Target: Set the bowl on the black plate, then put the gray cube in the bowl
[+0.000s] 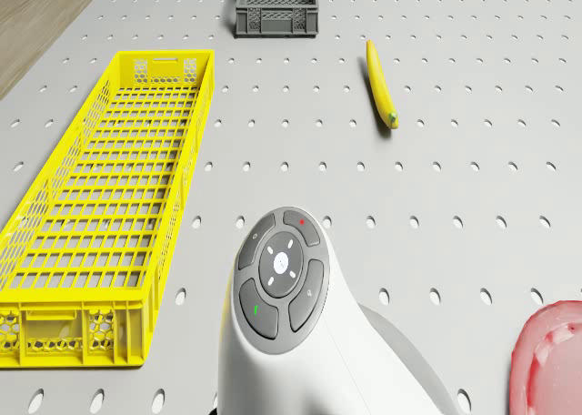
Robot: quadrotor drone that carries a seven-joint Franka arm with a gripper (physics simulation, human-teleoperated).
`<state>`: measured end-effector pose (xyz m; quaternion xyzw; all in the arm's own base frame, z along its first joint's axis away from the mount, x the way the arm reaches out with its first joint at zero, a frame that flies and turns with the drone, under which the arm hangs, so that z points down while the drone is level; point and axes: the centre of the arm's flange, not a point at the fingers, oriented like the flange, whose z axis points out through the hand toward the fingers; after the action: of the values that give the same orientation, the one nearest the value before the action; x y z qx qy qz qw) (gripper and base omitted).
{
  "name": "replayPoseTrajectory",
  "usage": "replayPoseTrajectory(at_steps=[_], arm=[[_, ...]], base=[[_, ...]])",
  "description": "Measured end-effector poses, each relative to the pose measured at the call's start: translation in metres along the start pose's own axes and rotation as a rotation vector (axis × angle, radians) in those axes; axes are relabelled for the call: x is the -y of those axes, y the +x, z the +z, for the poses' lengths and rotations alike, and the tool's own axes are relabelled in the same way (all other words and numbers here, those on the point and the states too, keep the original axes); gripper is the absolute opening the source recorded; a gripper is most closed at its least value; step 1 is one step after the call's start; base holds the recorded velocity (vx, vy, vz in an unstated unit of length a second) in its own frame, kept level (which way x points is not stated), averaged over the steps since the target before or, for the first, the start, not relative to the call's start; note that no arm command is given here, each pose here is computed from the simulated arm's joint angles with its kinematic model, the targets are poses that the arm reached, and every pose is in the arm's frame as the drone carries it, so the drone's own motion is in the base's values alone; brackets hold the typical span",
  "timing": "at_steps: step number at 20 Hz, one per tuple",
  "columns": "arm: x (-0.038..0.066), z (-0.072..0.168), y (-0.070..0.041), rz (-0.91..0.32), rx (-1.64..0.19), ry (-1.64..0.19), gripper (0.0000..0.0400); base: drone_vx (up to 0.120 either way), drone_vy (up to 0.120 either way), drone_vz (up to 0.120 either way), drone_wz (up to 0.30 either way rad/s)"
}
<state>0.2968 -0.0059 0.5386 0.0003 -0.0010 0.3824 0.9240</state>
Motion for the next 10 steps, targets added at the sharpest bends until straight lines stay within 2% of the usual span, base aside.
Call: replayPoseTrajectory(at_steps=[10], arm=[[0.008, 0.019, -0.008, 0.0, 0.0, 0.0, 0.0251]], base=[[0.0, 0.0, 0.0, 0.0]])
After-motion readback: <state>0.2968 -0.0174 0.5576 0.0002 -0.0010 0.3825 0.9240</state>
